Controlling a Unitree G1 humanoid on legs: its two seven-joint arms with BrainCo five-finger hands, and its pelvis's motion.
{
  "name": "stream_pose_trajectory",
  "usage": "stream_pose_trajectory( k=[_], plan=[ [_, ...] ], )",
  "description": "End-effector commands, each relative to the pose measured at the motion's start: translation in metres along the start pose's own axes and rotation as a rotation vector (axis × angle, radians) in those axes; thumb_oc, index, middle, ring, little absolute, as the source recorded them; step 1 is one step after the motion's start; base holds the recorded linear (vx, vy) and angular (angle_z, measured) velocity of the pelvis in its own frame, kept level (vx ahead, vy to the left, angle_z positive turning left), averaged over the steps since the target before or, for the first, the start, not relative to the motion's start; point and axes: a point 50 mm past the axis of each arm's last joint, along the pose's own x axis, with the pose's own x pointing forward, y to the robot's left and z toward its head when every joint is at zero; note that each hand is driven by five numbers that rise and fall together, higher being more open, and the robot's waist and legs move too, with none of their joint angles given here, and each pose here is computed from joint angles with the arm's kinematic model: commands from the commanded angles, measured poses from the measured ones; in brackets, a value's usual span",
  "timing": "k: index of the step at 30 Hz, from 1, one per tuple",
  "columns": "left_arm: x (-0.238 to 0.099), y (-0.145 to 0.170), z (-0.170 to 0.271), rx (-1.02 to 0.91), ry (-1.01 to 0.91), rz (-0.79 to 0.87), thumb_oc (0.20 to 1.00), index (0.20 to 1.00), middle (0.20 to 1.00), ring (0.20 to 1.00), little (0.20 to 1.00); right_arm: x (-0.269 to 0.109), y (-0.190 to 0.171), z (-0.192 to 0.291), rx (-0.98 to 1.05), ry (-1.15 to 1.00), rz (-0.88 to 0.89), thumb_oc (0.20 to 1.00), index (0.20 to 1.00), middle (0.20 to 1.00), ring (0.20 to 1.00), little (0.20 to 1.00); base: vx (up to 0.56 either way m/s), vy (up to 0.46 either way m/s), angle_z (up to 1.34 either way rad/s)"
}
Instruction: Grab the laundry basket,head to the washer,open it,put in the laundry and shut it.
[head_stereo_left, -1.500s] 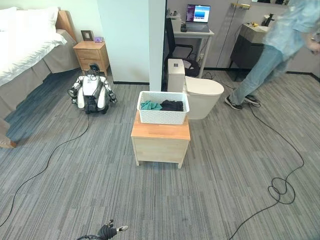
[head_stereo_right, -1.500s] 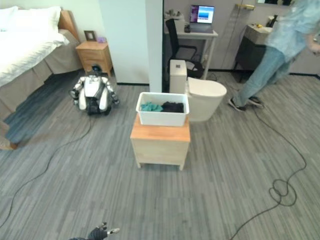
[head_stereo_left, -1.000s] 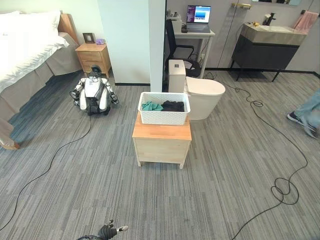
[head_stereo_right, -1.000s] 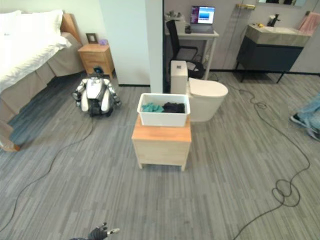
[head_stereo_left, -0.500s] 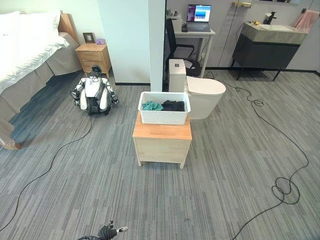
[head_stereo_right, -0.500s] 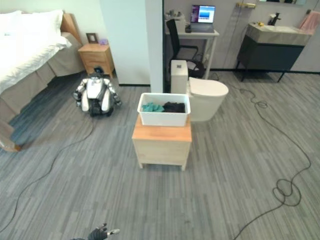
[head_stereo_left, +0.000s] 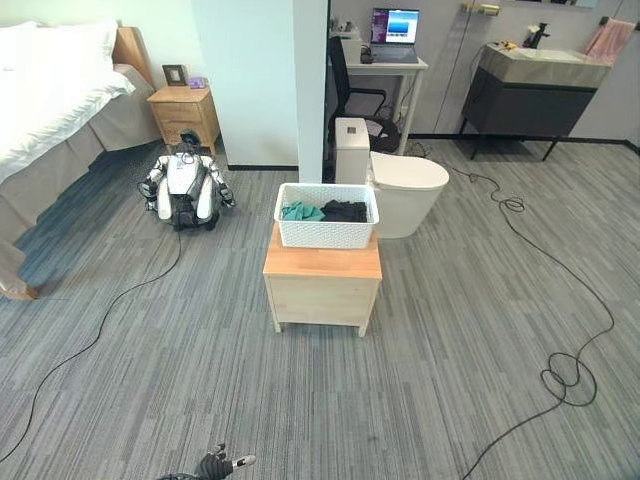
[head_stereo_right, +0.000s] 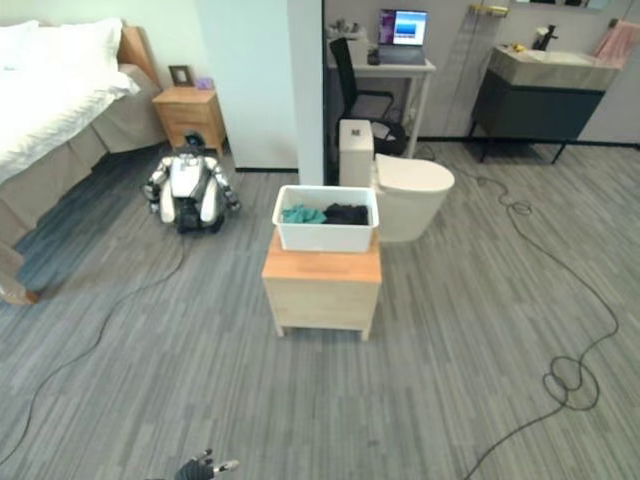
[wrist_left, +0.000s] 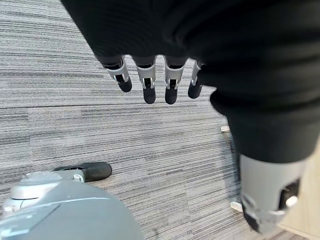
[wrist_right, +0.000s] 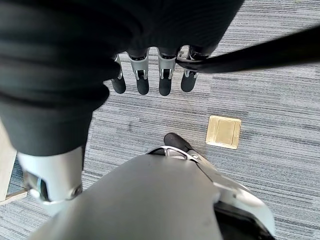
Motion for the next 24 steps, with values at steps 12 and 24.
stream_pose_trajectory(
  k=[12, 24],
  plan=[
    [0.007, 0.007, 0.041, -0.166, -0.138, 0.054, 1.0, 1.0, 1.0, 1.0, 1.0, 0.0, -0.022, 0.075, -0.028, -0.242, -0.067, 1.0, 1.0, 1.0, 1.0, 1.0, 0.14, 0.013, 0.02],
    [0.004, 0.029, 0.049, -0.127, -0.172, 0.085, 1.0, 1.0, 1.0, 1.0, 1.0, 0.001, -0.027, 0.06, 0.127, -0.196, -0.078, 1.0, 1.0, 1.0, 1.0, 1.0, 0.35, 0.266, -0.25]
  ],
)
